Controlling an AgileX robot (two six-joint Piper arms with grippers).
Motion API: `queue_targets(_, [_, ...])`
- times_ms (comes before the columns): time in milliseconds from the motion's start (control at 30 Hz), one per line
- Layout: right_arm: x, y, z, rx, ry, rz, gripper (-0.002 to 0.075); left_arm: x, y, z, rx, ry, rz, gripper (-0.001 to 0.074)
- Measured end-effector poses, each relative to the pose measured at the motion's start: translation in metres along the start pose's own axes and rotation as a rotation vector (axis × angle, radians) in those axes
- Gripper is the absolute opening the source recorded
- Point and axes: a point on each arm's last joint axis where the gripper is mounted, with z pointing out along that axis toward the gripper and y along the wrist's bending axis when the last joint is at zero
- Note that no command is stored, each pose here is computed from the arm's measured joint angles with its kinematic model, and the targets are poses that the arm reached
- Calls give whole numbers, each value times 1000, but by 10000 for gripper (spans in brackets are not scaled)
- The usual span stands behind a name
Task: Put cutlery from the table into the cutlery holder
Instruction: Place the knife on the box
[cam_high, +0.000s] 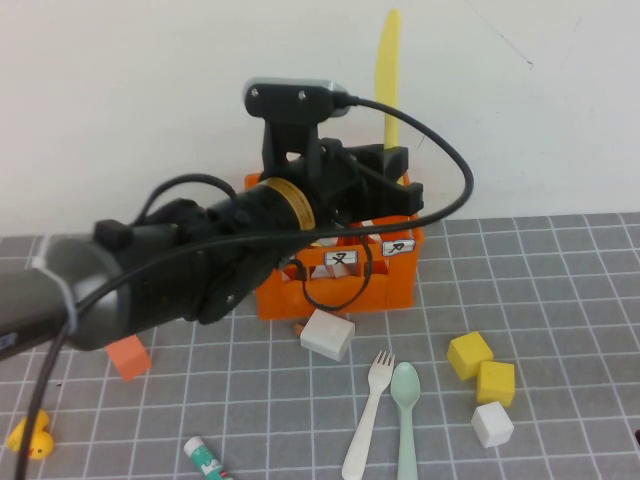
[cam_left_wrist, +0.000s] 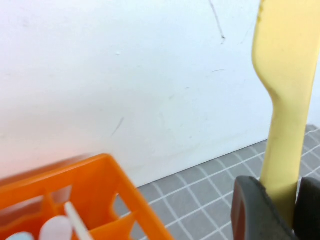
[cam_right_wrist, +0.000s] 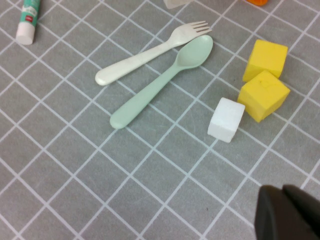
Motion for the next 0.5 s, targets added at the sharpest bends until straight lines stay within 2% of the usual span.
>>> queue_targets(200, [0,0,0,0,0,-15,-3,6,8,10,32,-56,-29,143])
queue_targets(500, [0,0,0,0,0,-22,-3,6,33,15,-6,-113,-83,143])
